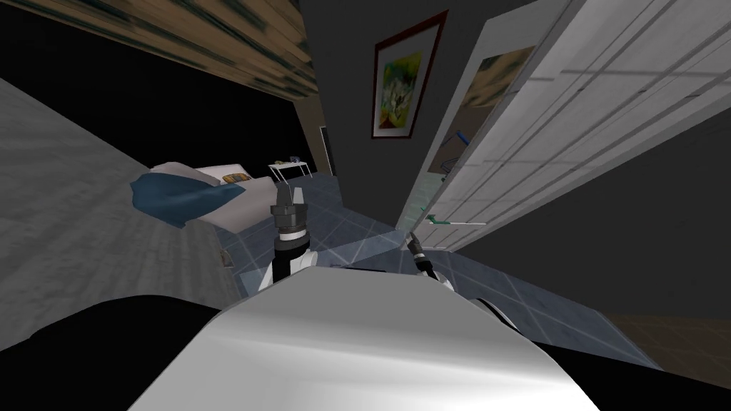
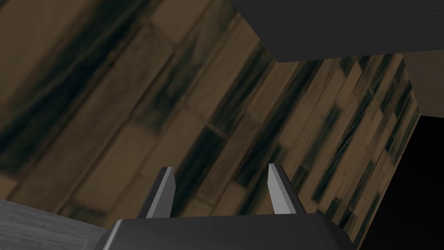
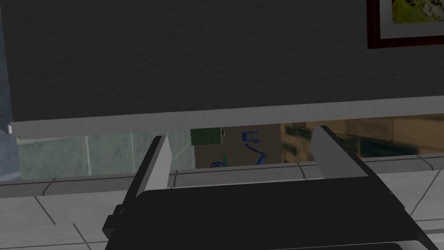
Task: Pull the door open
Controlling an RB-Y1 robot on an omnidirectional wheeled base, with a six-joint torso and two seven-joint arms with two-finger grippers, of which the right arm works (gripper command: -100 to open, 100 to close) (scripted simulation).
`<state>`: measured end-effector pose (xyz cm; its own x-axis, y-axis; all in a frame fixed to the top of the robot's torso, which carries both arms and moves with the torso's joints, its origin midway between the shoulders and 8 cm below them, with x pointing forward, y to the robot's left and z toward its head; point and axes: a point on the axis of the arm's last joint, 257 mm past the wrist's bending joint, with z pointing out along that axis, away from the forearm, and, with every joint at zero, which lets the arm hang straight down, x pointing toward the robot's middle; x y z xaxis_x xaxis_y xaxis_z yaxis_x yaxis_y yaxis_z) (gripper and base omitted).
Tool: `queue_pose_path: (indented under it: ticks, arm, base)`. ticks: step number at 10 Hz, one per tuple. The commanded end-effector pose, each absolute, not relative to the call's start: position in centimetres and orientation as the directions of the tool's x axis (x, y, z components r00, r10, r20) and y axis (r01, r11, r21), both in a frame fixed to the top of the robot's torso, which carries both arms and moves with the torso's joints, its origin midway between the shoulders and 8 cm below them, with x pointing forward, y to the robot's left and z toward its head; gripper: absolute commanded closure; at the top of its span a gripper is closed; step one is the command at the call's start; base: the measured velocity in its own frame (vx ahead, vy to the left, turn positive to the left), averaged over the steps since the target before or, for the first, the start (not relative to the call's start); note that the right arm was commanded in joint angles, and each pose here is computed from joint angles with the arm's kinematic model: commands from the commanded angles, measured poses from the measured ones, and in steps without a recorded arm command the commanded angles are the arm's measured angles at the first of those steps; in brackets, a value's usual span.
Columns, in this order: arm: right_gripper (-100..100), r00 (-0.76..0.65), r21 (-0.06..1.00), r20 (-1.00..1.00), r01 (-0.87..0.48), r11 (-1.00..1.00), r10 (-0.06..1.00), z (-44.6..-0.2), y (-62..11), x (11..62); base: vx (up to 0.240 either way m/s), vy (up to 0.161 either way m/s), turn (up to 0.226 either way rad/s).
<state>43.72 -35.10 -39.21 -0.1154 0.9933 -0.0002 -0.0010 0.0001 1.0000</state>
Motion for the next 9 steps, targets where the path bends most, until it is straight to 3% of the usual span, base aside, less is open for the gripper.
queue_pose_path:
  ticks: [1,9]
  arm:
    - [-100,-0.120,1.000,0.000,-0.001,0.000,0.993,-39.22,-35.00,43.71]
    - [-100,-0.131,1.000,0.000,0.000,0.000,0.991,-39.24,-34.69,43.69]
  base:
    - [0.020,-0.220,-0.026]
    - [0.040,-0.226,-0.051]
